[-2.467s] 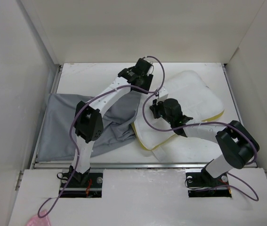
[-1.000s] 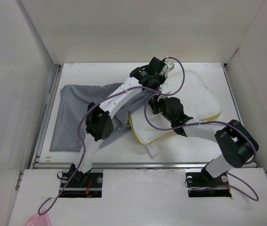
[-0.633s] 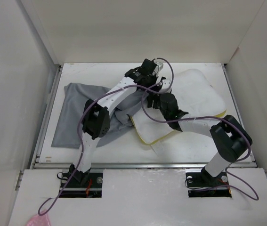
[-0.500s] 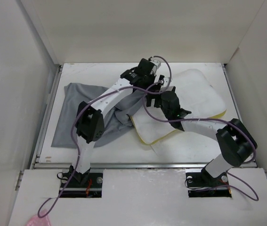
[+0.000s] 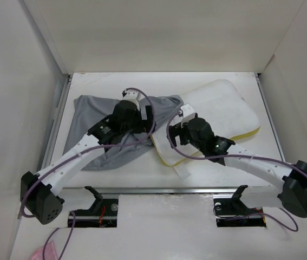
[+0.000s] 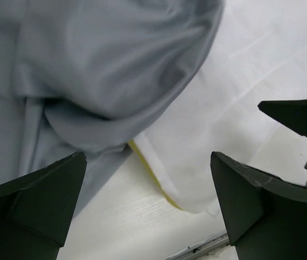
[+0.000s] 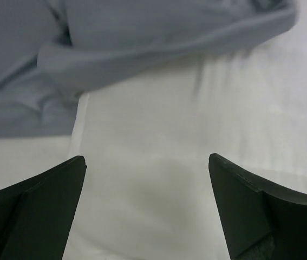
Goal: Put the pillow into the pillowcase
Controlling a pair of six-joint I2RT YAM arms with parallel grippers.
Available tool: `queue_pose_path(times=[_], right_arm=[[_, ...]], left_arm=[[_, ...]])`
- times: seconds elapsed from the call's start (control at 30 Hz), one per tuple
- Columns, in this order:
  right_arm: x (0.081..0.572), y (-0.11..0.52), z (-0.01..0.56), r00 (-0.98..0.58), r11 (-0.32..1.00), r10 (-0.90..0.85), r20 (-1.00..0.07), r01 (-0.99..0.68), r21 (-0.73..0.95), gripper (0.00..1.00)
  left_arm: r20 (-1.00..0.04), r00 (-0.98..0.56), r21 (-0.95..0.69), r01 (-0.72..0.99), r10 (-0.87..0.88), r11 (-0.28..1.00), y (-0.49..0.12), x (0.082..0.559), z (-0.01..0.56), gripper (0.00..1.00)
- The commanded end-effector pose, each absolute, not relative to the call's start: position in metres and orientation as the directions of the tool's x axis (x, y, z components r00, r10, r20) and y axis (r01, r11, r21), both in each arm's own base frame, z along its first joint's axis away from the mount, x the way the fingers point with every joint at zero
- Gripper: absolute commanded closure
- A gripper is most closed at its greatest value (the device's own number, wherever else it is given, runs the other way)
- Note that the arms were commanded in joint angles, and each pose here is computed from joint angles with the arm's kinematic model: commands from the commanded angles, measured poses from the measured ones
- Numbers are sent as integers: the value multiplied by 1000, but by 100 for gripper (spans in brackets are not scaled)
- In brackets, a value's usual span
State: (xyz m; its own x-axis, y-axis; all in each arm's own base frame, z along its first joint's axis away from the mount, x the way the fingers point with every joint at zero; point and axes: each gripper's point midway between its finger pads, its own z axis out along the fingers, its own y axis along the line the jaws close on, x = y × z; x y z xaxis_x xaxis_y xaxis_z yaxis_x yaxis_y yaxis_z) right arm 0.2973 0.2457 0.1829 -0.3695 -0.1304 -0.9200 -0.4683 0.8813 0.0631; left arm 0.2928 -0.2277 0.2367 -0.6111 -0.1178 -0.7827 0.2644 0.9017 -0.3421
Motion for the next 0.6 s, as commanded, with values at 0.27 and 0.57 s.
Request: queue_pose_path(times=[0.27,0.57], right_arm=[[284,286,84,-515,835,-376,-770,-550,-39,8],[315,278,153,-418,929,-174,-892,-370,-8,100]], left_arm=[[-629,-744,-423,83,-227,902,-215,246,150,0],[-631,-739,-390,39,-236,920,-208,257,130,2]])
